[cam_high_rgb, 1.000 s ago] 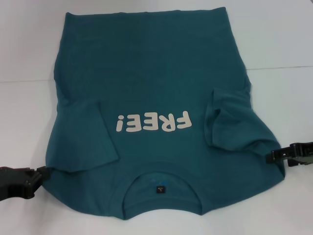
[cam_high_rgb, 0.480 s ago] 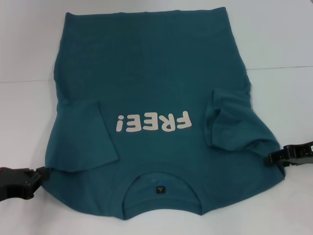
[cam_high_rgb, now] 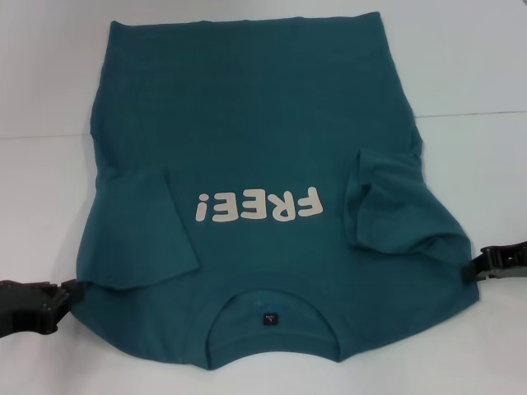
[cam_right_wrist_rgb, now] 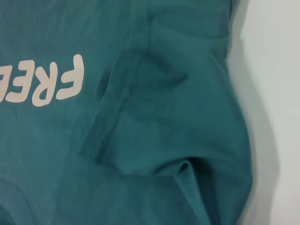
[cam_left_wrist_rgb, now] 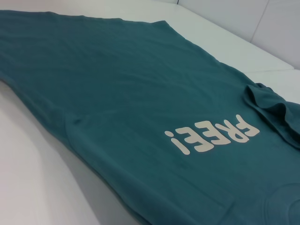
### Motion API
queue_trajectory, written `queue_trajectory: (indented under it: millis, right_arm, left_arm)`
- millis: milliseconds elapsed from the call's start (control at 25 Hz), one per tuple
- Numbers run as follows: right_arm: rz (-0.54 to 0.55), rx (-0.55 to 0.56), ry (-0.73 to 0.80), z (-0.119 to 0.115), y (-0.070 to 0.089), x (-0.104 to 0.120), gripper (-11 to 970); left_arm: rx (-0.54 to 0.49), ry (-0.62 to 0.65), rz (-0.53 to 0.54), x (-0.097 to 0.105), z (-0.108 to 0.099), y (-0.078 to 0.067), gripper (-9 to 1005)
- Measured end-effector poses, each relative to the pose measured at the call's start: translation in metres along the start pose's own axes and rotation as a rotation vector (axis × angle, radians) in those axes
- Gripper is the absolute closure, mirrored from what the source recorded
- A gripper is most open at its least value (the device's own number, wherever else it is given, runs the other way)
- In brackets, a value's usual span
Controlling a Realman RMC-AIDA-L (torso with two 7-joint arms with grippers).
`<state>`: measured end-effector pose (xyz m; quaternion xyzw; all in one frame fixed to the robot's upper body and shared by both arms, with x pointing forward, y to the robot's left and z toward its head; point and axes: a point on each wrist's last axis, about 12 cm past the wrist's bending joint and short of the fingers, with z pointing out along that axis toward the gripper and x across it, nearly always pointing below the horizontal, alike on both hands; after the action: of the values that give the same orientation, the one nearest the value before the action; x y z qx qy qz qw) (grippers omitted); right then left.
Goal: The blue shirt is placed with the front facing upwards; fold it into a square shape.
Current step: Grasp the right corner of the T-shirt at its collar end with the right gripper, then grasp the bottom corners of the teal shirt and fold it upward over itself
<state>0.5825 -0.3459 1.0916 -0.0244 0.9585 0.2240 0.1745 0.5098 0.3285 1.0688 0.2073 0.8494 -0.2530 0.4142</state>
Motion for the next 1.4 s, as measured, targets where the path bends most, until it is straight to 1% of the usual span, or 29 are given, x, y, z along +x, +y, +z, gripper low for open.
queue_trajectory:
  millis: [160, 360, 480, 520, 640, 880, 1000, 1120, 1240, 1400]
  right_arm:
    - [0.000, 0.003, -0.001, -0.001, -0.002, 0.001, 796]
    - [0.012, 0.000, -0.008, -0.004, -0.005, 0.002, 953]
    - [0.032, -0.020, -0.025, -0.009, -0.009, 0.004, 953]
    - [0.042, -0.043, -0.035, -0.013, -0.011, 0.006, 953]
    - [0.050, -0.072, -0.045, -0.016, -0.014, 0.009, 953]
    - [0.057, -0.132, -0.064, -0.027, -0.019, 0.023, 953]
    - [0.061, -0.153, -0.064, -0.028, -0.021, 0.032, 953]
    - [0.059, -0.185, -0.057, -0.028, -0.022, 0.041, 953]
    - [0.055, -0.225, -0.045, -0.029, -0.019, 0.053, 953]
    - [0.048, -0.247, -0.033, -0.033, -0.015, 0.069, 952]
  left_arm:
    - [0.000, 0.000, 0.001, 0.000, 0.000, 0.000, 993]
    - [-0.002, -0.002, 0.000, 0.000, -0.001, 0.000, 993]
    - [-0.011, -0.008, -0.005, 0.000, -0.003, 0.002, 993]
    - [-0.011, -0.010, -0.007, 0.000, -0.003, 0.002, 993]
    - [0.002, -0.021, -0.019, 0.000, -0.006, 0.002, 993]
    - [0.050, -0.065, -0.062, 0.003, -0.021, 0.000, 993]
    - [0.060, -0.075, -0.077, 0.006, -0.027, 0.000, 993]
    - [0.076, -0.080, -0.092, 0.010, -0.032, -0.002, 993]
    - [0.094, -0.082, -0.096, 0.013, -0.040, -0.005, 992]
    - [0.125, -0.075, -0.100, 0.018, -0.047, -0.011, 988]
